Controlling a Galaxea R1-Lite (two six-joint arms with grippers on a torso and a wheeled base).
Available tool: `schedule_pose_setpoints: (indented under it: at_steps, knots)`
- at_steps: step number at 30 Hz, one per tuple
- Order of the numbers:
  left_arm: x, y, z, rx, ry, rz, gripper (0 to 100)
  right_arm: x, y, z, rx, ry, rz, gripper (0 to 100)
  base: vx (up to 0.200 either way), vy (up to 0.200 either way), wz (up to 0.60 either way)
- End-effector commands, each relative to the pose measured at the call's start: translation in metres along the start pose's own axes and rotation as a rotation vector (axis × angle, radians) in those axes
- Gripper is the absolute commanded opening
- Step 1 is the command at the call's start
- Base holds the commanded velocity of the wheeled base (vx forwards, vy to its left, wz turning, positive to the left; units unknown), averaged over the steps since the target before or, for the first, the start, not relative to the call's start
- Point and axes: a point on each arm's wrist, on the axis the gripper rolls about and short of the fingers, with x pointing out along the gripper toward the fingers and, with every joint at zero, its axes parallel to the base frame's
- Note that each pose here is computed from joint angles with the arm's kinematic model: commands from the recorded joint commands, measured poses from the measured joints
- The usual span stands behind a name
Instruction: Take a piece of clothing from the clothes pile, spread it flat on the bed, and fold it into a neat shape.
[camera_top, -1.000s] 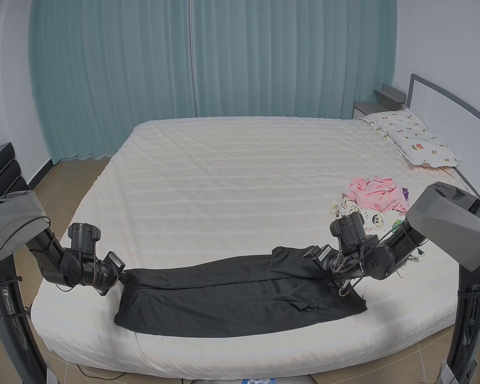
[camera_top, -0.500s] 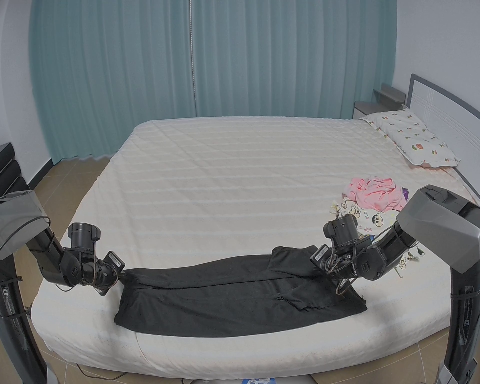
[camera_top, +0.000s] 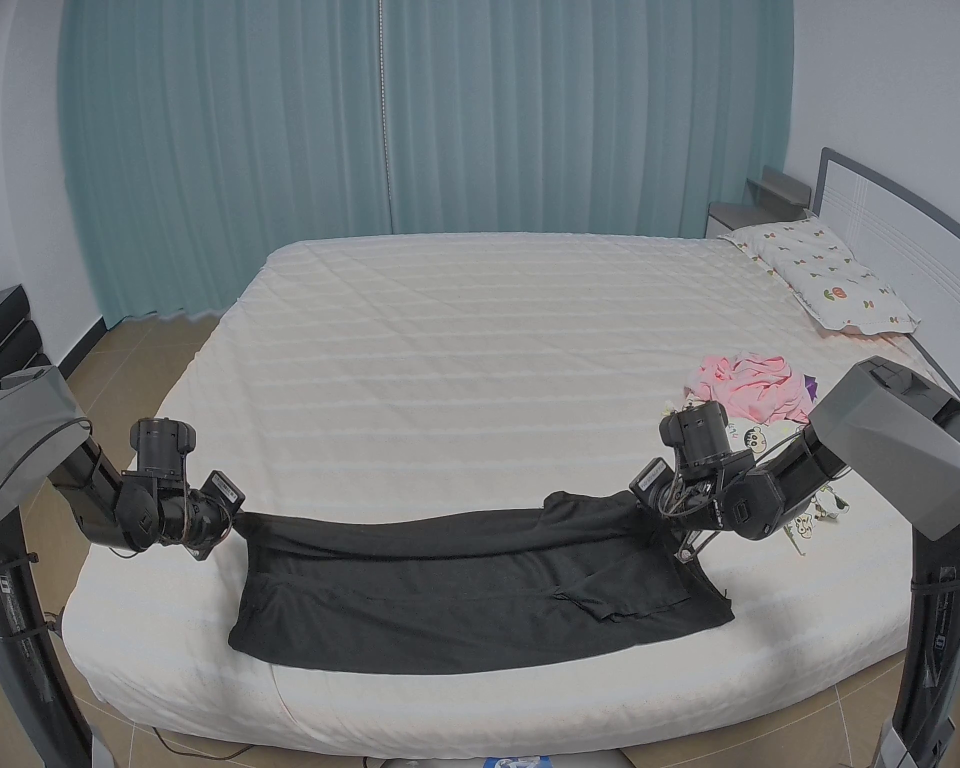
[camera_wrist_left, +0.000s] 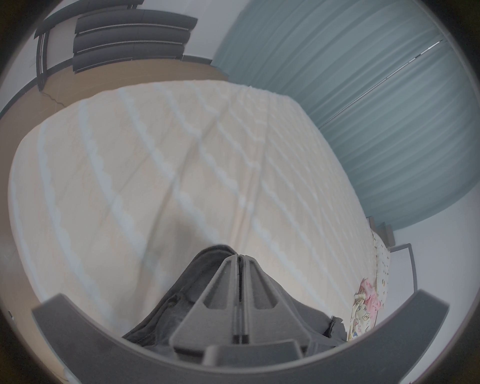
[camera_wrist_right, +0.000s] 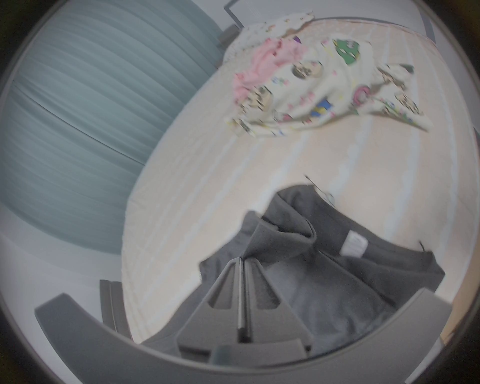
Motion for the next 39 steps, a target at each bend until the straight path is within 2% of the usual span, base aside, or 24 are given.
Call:
schedule_pose_setpoints:
  at_steps: [1,4,9,13,19,24,29,36,39]
  knots:
    - [-0.001,-0.020,0.016,0.009,-0.055,-0.056,0,-0.004,0.019,0.017,0.024,-0.078,0.114,0,0.000,0.000,0.00]
    - [0.002,-0.026,0.022,0.006,-0.072,-0.077,0,-0.004,0.024,0.017,0.022,-0.114,0.175,0,0.000,0.000,0.00]
    - [0.002,-0.026,0.022,0.004,-0.075,-0.083,0,0.009,0.009,0.010,0.007,-0.140,0.130,0,0.000,0.000,0.00]
    - [0.002,-0.026,0.024,-0.007,-0.082,-0.086,0,0.009,0.003,0.013,0.015,-0.151,0.130,0,0.000,0.000,0.00]
    - [0.009,-0.021,0.024,-0.024,-0.084,-0.082,0,0.007,0.005,0.023,0.027,-0.203,0.212,0,0.000,0.000,0.00]
    - [0.012,-0.017,0.021,-0.021,-0.070,-0.068,0,0.005,0.010,0.036,-0.014,-0.258,0.301,0,0.000,0.000,0.00]
    - [0.013,-0.017,0.019,-0.018,-0.068,-0.066,0,0.005,0.008,0.036,-0.043,-0.241,0.320,0,0.000,0.000,0.00]
    - [0.012,-0.014,0.018,-0.013,-0.058,-0.052,0,0.009,-0.013,0.019,-0.116,-0.158,0.266,0,0.000,0.000,0.00]
    - [0.011,-0.007,0.012,0.032,-0.039,-0.027,0,0.008,-0.019,0.015,-0.127,-0.141,0.246,0,0.000,0.000,0.00]
